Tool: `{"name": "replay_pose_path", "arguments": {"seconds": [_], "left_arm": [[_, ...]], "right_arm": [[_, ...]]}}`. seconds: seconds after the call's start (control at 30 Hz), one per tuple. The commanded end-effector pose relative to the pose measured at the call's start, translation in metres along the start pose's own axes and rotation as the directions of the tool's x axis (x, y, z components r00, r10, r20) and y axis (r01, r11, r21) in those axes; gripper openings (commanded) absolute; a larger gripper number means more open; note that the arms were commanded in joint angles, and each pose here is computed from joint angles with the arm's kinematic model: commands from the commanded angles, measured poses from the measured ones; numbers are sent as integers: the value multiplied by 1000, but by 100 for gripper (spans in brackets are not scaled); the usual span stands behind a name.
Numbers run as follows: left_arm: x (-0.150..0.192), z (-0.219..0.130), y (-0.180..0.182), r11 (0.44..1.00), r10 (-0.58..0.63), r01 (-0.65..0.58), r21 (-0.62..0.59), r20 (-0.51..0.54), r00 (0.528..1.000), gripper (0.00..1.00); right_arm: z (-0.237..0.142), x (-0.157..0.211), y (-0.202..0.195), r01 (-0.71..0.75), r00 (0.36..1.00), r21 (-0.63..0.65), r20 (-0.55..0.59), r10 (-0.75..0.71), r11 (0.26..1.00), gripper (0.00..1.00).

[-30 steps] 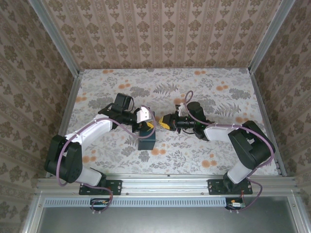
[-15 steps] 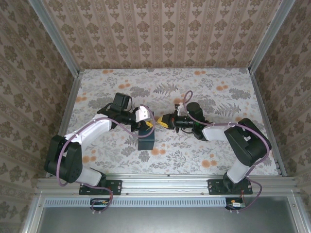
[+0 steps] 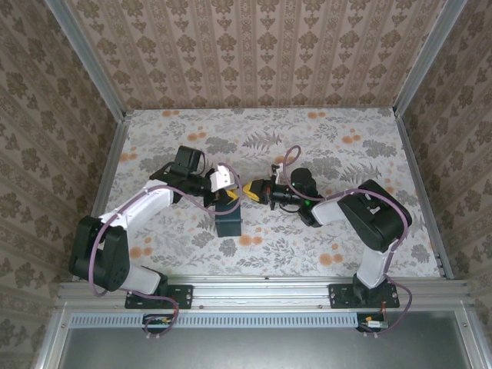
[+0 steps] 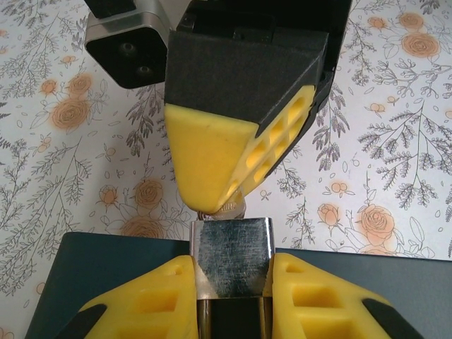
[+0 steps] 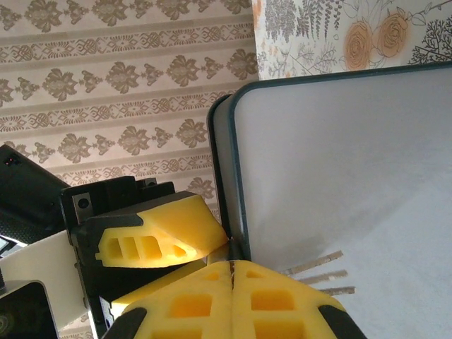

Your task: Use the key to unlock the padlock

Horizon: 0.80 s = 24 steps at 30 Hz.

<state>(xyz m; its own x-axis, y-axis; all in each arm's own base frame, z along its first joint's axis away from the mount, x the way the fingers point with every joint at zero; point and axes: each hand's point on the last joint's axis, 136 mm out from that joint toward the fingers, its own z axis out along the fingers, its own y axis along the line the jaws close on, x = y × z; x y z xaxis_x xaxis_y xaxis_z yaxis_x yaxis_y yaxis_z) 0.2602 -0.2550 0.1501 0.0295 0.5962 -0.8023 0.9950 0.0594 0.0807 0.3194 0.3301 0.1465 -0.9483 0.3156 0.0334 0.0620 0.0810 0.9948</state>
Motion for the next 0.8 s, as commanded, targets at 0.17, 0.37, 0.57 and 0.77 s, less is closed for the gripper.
{"name": "replay_pose_path", "arguments": {"seconds": [0.17, 0.37, 0.57, 0.77], "left_arm": [[10, 14, -19, 993, -69, 70, 94, -18, 997, 10], [14, 14, -19, 993, -53, 57, 98, -43, 998, 8], [18, 12, -24, 992, -54, 59, 113, -44, 998, 7], [21, 12, -26, 990, -55, 62, 124, -53, 997, 7]], "right_arm": [[9, 53, 31, 246, 952, -63, -169, -254, 967, 0], [4, 62, -4, 262, 934, 100, -278, -226, 960, 13], [-7, 48, -5, 248, 948, 118, -232, -216, 962, 23], [-24, 35, -1, 281, 945, 154, -214, -245, 947, 38]]}}
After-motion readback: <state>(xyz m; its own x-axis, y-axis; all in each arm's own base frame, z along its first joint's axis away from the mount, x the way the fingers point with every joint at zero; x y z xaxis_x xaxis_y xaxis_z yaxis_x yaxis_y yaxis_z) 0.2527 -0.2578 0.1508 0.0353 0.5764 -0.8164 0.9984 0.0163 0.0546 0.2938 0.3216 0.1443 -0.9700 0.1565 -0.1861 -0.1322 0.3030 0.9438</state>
